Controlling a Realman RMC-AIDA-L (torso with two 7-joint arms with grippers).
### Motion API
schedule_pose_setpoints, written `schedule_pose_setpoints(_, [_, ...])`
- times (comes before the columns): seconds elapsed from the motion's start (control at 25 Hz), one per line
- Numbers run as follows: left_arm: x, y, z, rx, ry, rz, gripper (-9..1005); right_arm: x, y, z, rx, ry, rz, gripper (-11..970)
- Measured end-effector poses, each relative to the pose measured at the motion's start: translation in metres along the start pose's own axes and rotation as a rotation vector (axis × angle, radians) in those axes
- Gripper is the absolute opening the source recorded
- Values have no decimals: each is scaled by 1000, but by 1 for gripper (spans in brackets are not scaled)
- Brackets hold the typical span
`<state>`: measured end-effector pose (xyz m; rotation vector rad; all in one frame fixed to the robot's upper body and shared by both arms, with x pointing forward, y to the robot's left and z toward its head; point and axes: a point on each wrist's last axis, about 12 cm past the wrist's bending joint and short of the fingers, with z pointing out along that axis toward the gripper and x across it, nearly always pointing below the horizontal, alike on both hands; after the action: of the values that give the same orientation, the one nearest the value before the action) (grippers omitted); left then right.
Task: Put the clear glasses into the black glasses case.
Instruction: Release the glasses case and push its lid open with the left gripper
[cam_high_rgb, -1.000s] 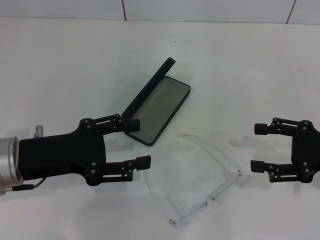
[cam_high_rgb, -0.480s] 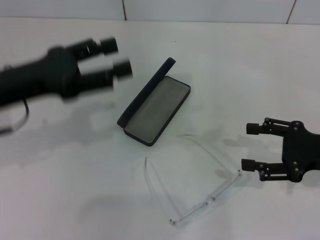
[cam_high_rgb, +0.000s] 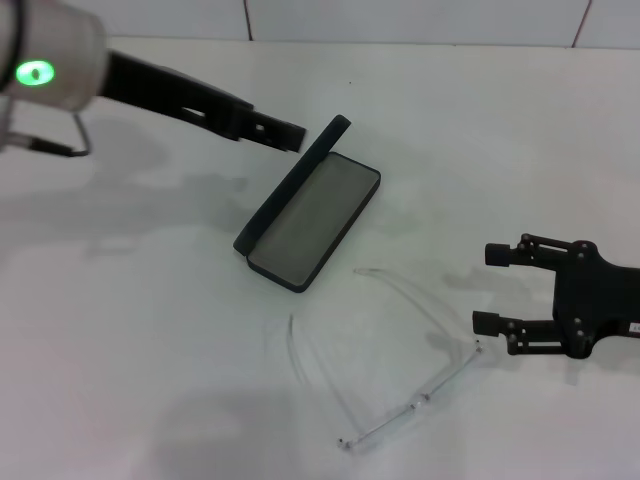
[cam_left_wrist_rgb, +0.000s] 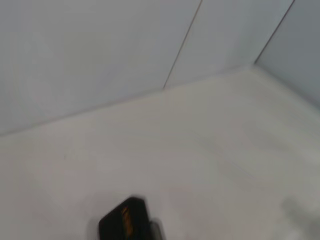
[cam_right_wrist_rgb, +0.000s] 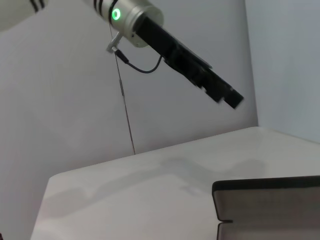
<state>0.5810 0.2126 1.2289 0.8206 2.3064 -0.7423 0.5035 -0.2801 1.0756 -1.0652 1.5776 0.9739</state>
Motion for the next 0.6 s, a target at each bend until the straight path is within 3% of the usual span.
schedule_pose_setpoints(0.12, [-8,-5,16,-48,70,12,813,-3,-3,2,3,-4,-8,829])
schedule_pose_setpoints(0.32, [-17,-1,49,-175,177,2,813,-2,-2,4,5,-17,8,829])
schedule_pose_setpoints(0.6, [-20,-6,77,-213,249,28,807,2,0,5,4,-31,38,829])
